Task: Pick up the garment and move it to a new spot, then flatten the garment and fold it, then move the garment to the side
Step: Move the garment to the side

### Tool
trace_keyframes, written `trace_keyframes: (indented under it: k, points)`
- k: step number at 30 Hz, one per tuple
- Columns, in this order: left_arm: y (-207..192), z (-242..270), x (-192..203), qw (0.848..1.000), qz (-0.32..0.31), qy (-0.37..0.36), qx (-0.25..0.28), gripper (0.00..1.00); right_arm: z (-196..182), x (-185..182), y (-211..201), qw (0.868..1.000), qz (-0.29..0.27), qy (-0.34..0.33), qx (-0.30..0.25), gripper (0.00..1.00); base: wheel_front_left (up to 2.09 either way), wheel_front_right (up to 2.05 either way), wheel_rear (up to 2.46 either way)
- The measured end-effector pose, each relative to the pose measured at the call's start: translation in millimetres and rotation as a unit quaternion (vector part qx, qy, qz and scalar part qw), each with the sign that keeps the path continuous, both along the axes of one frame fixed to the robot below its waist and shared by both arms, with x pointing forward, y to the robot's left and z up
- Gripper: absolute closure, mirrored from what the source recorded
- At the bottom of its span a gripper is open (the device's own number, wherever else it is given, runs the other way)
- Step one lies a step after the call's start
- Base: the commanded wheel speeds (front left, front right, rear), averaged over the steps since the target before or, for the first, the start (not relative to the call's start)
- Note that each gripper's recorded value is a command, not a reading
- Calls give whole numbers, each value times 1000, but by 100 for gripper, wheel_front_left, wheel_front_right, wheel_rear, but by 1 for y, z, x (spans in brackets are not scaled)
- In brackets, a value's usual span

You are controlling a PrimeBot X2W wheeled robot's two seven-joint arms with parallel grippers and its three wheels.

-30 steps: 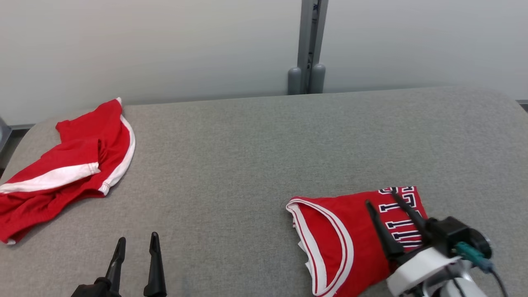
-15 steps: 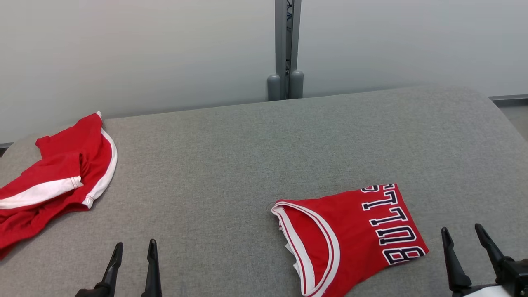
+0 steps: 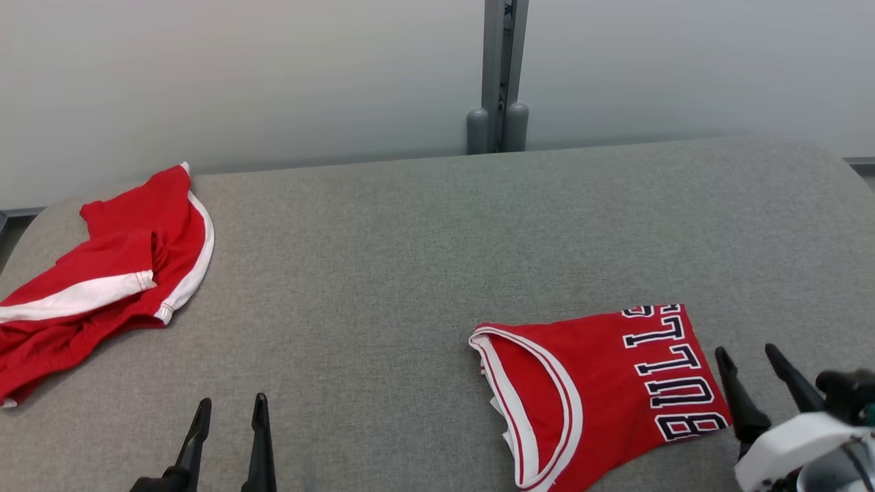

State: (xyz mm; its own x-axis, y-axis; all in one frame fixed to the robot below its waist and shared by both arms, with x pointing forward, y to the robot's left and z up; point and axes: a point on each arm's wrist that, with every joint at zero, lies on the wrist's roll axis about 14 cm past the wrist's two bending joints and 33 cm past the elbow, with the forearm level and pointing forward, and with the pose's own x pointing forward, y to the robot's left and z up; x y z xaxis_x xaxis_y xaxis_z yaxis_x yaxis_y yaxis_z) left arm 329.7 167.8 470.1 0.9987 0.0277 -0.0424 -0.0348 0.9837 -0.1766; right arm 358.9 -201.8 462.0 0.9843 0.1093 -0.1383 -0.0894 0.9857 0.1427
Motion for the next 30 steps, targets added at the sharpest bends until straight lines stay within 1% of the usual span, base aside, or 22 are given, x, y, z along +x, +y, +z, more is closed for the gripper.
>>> trace_keyframes:
  k: [1,3,5,6,8,11,14,16,17,18,22,25,26,28,30]
  points:
    - [-1,0,2,1000,-1,0,-1,0,-3,6,-4,1000,3,25,2,0,0,0,0]
    - [-2,-1,7,1000,-2,2,-3,0,-16,14,-11,996,19,81,-14,0,0,0,0]
    - [-4,-2,13,1000,-3,3,-5,0,-32,18,-17,990,22,139,-12,0,0,0,0]
    - [-4,-3,15,1000,-3,5,-5,0,-40,20,-18,986,27,163,-19,0,0,0,0]
    - [-3,-6,18,1000,-1,10,-5,0,-54,23,-15,978,36,207,-10,0,0,0,0]
    - [2,-12,23,1000,8,19,0,0,-71,29,4,967,56,248,20,0,0,0,0]
    - [7,-17,25,1000,16,27,2,0,-83,35,18,959,74,273,33,0,0,0,0]
    - [10,-18,27,999,21,28,3,0,-89,38,23,954,86,284,31,0,0,0,0]
    - [11,-20,27,999,23,30,3,0,-90,40,27,953,93,287,33,98,0,0,0]
    - [12,-21,28,999,24,31,3,0,-89,43,29,952,98,287,35,100,0,0,0]
    - [6,-19,38,1000,14,27,2,0,-79,65,20,959,94,265,38,100,0,0,0]
    - [-1,-18,51,1000,1,20,7,0,-59,97,-18,972,59,226,12,100,0,0,0]
    - [-1,-18,51,1000,1,20,7,0,-59,97,-18,972,59,226,12,100,0,0,0]
    - [-6,-19,60,1000,-10,18,9,0,-51,115,-49,976,29,215,-12,100,0,0,0]
    - [-13,-24,68,999,-24,22,13,0,-52,123,-84,974,-1,221,-54,100,0,0,0]
